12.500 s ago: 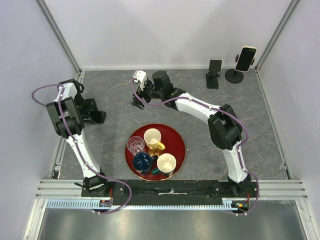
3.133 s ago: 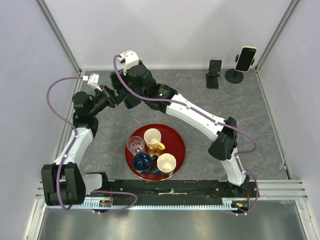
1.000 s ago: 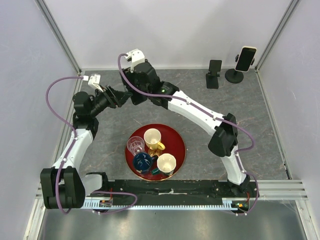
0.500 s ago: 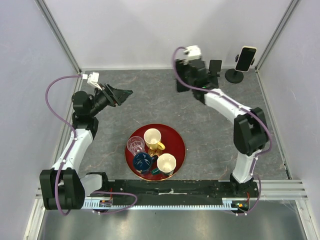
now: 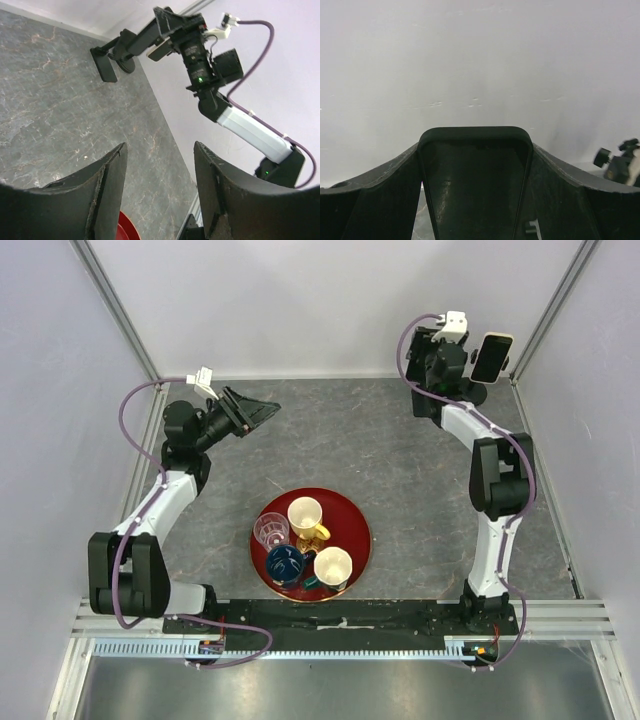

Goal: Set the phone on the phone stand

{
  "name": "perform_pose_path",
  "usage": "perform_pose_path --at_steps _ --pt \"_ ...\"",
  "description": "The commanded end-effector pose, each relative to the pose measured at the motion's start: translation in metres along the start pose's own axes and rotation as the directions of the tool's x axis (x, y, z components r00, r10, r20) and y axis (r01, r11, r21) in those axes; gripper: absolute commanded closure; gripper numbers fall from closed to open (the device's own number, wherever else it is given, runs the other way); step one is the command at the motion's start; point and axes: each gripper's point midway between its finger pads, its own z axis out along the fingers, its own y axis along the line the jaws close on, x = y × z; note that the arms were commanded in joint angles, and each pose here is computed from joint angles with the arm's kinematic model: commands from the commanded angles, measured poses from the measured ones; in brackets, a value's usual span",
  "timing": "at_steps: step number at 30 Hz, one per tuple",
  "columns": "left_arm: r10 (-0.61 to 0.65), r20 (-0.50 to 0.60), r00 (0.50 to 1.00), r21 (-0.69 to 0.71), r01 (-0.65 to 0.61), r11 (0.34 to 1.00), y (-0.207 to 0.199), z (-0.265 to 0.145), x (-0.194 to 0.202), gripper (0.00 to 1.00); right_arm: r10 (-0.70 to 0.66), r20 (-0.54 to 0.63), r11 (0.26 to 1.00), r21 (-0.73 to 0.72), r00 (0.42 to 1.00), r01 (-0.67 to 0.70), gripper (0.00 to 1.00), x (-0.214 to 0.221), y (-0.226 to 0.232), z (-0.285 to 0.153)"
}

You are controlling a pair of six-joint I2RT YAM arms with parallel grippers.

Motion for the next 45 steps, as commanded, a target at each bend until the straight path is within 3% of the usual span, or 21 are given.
perform_pose_path --at_steps 1,4,14,26,45 --pt "-0.011 -0.039 0.999 0.087 0.015 0.996 -0.017 -0.001 0.004 0.39 -0.002 0.167 1.0 -0.019 0.986 0.005 1.0 -0.057 0.01 0.024" --pt "0.002 -0.045 0.999 0.082 0.002 0.997 -0.016 -0.005 0.009 0.39 -0.067 0.136 0.998 0.005 0.988 0.067 1.0 -0.038 0.006 0.03" --pt "0.017 -0.05 0.999 0.075 -0.013 0.997 -0.014 -0.007 0.012 0.38 -0.096 0.095 0.995 0.029 0.991 0.093 1.0 -0.018 -0.006 0.037" --pt "0.028 -0.053 0.998 0.082 -0.024 0.996 -0.016 -0.008 0.013 0.35 -0.066 0.074 0.998 0.026 0.995 0.065 1.0 0.0 -0.028 0.045" --pt "0.026 -0.061 0.998 0.081 -0.021 0.997 -0.014 -0.007 0.015 0.34 -0.046 0.048 0.999 0.005 0.998 0.046 1.0 0.016 -0.023 0.053"
